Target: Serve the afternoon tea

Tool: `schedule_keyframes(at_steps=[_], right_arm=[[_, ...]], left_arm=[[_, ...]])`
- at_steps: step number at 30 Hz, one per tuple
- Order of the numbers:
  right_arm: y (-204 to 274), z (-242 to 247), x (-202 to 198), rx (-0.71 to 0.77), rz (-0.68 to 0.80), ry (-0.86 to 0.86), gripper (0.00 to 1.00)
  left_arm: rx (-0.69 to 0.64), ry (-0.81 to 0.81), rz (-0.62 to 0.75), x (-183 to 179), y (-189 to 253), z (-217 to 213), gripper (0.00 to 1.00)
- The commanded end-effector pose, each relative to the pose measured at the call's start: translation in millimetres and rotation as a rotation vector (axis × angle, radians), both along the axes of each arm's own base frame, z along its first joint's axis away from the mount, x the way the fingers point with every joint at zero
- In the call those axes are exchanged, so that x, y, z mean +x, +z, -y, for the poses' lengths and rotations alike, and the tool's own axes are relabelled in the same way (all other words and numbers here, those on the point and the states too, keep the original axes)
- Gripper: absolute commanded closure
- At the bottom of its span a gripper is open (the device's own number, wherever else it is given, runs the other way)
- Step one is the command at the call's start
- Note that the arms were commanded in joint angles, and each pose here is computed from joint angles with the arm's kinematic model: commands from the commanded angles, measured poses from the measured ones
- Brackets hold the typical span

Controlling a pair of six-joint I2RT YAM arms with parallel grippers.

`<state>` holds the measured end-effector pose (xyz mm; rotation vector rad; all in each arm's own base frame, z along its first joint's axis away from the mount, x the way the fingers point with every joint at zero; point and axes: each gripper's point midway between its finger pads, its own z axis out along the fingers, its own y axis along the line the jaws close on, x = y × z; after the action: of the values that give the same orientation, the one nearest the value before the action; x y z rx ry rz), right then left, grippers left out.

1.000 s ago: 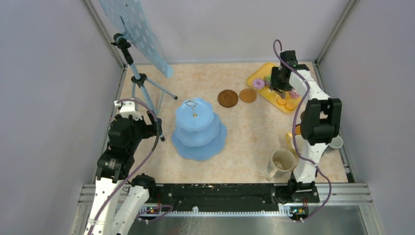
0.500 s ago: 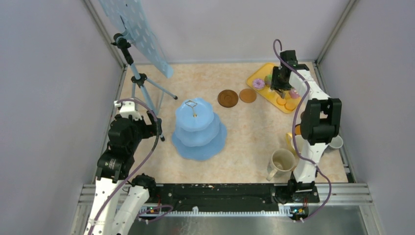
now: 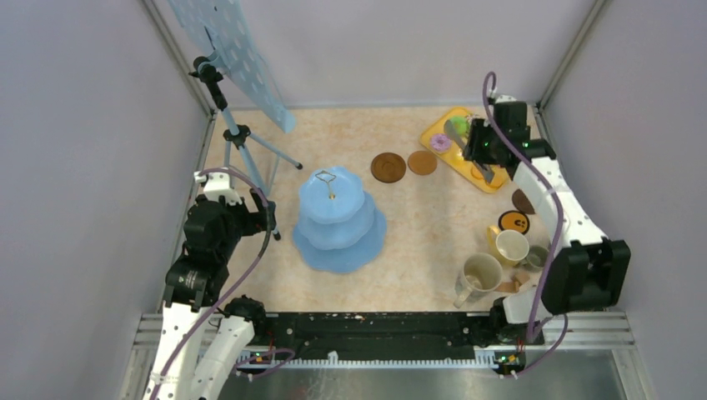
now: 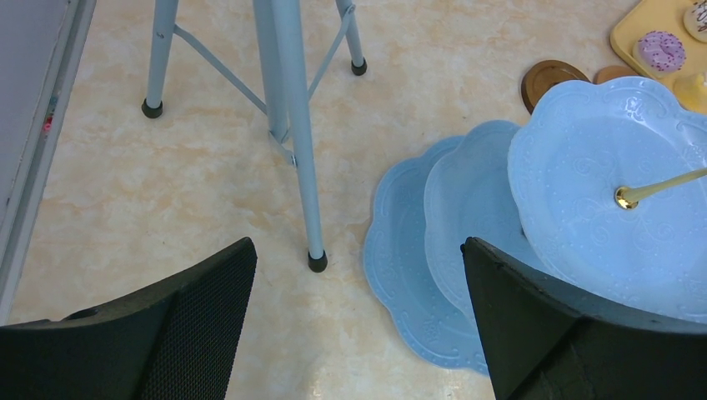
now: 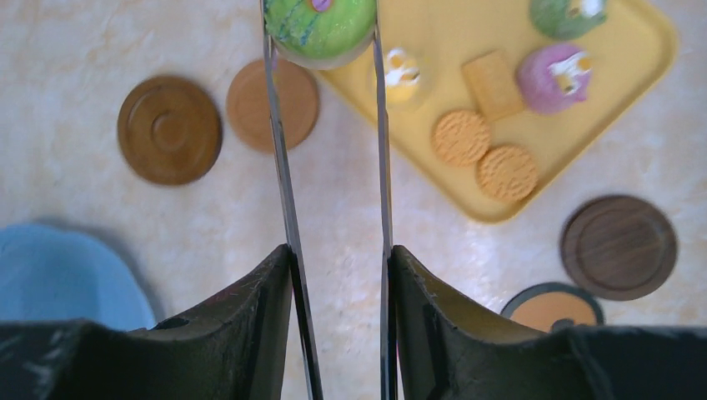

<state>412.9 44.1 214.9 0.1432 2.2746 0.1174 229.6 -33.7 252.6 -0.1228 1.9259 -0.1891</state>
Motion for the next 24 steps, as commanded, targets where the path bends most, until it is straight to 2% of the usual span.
schedule_keyframes(at_steps=[1, 8, 11, 14, 24], right_arm=[[2, -59, -41, 0.038, 0.049, 0.186, 0.70], [-27, -101, -102, 0.106, 0.094, 0.352, 0.70], [-43, -116, -113, 0.131, 0.132, 0.396, 0.72], [-58, -123, -124, 0.093, 0.177, 0.441, 0.73], [-66, -154, -143, 0.077, 0.319, 0.568, 0.73]], left_arm=[[-0.006, -0.015, 0.044, 3, 9, 2, 0.01], [-0.010, -0.028, 0.081, -2, 16, 3, 0.01], [-0.011, -0.019, 0.114, -4, 21, 0, 0.01], [-0.015, -0.007, 0.134, -7, 25, -3, 0.01], [-0.020, -0.003, 0.136, -9, 27, -4, 0.01]])
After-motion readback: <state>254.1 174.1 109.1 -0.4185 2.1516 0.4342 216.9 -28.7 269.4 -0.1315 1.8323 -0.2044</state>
